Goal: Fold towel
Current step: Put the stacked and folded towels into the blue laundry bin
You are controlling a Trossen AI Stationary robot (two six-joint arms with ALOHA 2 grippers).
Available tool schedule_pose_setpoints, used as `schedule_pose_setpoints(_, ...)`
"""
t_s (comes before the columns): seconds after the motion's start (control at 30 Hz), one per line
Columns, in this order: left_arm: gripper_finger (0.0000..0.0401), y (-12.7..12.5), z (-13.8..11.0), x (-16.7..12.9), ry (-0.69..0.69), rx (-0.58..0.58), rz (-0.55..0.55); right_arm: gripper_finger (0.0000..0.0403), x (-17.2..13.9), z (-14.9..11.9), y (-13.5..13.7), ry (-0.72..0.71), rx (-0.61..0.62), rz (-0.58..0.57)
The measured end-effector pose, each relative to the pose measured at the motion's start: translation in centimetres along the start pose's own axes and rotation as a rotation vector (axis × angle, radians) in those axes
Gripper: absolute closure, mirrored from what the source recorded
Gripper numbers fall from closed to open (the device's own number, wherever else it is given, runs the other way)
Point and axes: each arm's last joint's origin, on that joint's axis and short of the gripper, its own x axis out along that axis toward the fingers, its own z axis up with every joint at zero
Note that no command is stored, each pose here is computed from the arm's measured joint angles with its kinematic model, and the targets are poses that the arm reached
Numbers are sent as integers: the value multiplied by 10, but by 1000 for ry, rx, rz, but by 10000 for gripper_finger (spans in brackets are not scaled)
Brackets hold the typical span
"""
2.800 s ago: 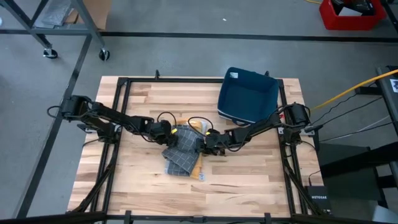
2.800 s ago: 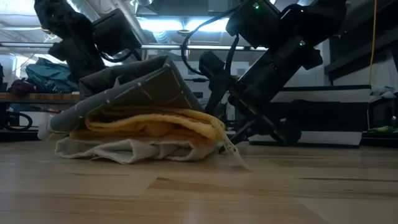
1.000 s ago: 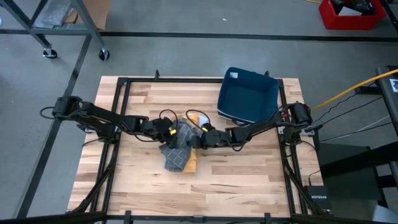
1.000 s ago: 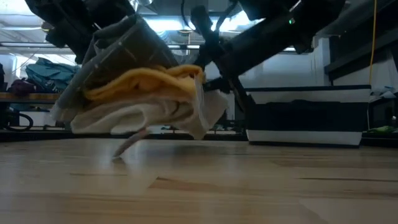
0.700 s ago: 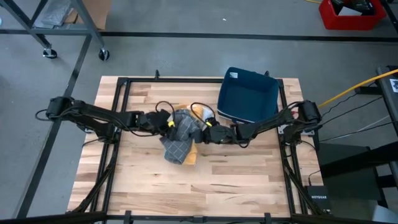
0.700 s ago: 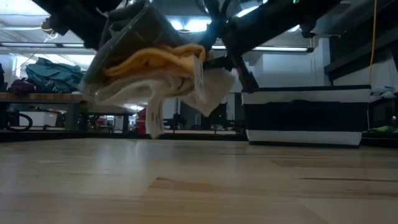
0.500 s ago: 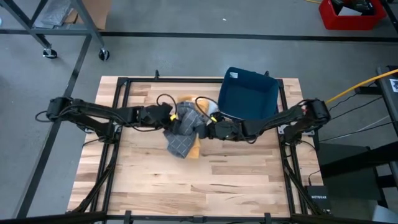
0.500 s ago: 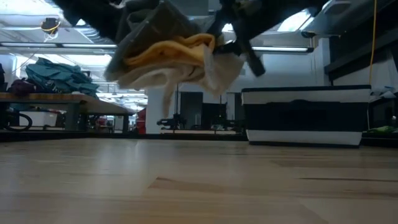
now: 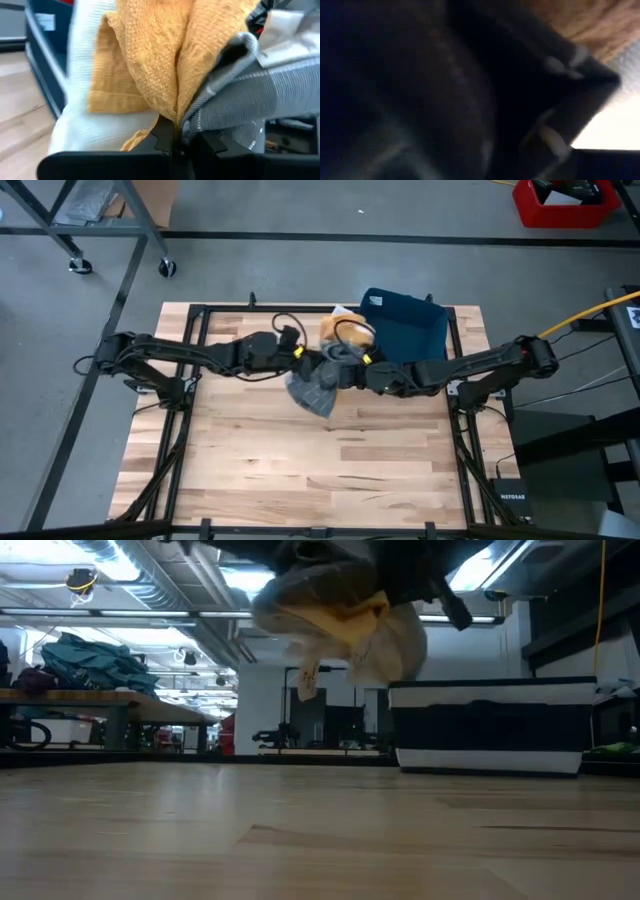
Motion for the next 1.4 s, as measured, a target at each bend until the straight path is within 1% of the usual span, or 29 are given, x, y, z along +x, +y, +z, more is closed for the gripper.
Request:
schedule_pose_setpoints(0.13,376,-4,8,26,-10,8,13,336,-10,5,-7,-24,-31,-80)
schedule_pose_setpoints(0.2,376,-4,10,39,-14,11,25,336,-15,8,-11,-31,-26,-116)
schedule_pose_setpoints(0.3,377,-4,12,58,-11,6,23,336,-27,13,-16,-45,-18,-173)
schedule_pose_setpoints(0.47,380,-2,14,88,-19,0,22,336,-47,22,-29,-49,-45,-276)
schedule_pose_setpoints(0.57,380,-2,20,105,-42,-4,-9,336,-59,32,-36,-73,-38,-323)
schedule_pose_setpoints(0.7,380,-2,34,126,-73,-10,-19,336,-68,47,-42,-119,-3,-353)
schedule_pose_setpoints(0.87,380,-3,48,146,-120,-16,-34,336,-75,68,-49,-162,33,-371)
schedule_pose_setpoints(1.03,380,-1,59,160,-144,-20,-49,336,-81,83,-58,-161,70,-411)
schedule_pose_setpoints(1.1,380,1,62,165,-150,-24,-55,336,-82,88,-62,-154,68,-430)
schedule_pose_setpoints(1.2,381,7,63,173,-151,-35,-52,336,-82,94,-68,-138,73,-471)
schedule_pose_setpoints(1.33,381,19,58,187,-137,-66,-48,336,-81,101,-77,-106,86,-526)
schedule_pose_setpoints(1.4,381,24,54,193,-128,-79,-41,336,-81,104,-82,-84,72,-561)
